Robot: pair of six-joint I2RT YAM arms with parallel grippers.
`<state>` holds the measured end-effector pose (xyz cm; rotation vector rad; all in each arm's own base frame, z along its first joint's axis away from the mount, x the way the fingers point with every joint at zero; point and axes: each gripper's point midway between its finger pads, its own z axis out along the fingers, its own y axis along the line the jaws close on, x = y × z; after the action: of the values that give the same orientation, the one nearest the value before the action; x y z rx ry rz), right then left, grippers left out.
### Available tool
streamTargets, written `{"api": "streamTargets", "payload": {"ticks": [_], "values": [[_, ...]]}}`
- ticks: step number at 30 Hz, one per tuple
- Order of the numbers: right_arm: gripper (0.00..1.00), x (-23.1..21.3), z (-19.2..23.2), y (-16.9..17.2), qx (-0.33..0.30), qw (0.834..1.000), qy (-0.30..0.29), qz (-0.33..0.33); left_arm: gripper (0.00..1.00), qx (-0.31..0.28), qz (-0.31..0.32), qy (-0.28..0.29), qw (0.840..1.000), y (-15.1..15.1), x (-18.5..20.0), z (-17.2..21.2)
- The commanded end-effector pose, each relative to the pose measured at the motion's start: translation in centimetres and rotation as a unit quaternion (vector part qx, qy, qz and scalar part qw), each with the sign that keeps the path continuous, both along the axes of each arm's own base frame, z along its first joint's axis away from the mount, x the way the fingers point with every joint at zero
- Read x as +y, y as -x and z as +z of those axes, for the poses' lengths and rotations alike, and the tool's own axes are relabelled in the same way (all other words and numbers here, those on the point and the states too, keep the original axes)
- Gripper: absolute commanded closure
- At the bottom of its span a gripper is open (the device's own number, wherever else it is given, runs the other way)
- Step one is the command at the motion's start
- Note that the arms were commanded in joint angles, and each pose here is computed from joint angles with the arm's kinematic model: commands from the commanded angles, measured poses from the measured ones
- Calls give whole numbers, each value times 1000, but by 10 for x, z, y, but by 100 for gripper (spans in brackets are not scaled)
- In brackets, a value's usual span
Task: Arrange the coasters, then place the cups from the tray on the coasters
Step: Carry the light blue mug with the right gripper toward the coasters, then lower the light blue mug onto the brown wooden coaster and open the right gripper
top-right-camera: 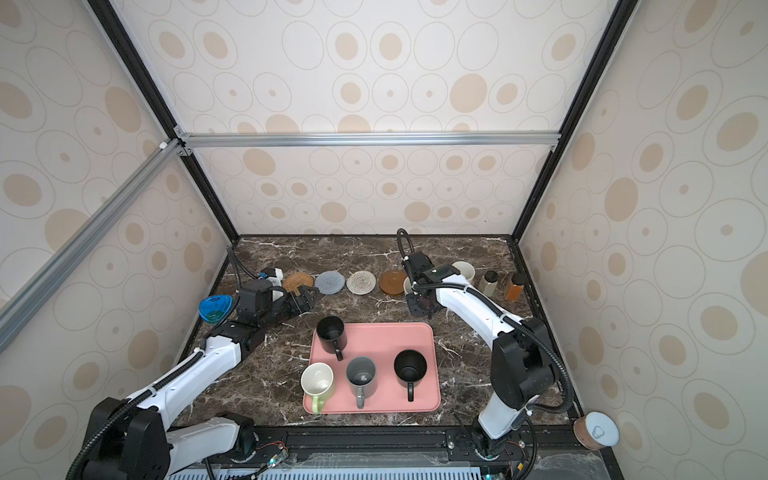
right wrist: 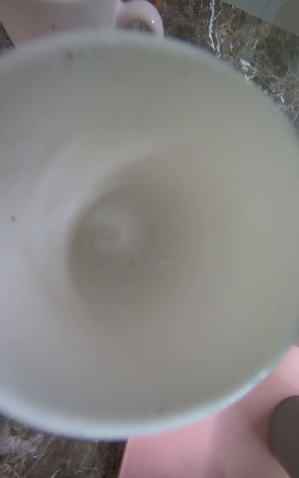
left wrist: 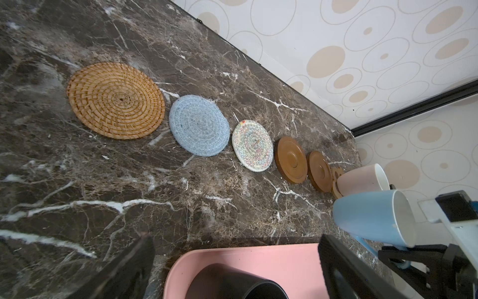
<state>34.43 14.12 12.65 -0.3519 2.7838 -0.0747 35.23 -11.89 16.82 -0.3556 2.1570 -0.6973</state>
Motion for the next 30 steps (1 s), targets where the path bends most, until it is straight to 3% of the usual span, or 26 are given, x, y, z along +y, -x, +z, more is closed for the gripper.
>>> {"api": "streamTargets", "payload": {"ticks": [1,13,30], "values": [[92,0,16,-28,-35,999,-16,-9,0,-22,9,14,1000,-3,2,18],[92,-21,7,-83,-43,998,-13,-41,0,-28,7,20,999,-3,1,23],[92,-29,-21,-116,-21,998,-18,-62,0,-31,9,26,999,-1,1,23]]}}
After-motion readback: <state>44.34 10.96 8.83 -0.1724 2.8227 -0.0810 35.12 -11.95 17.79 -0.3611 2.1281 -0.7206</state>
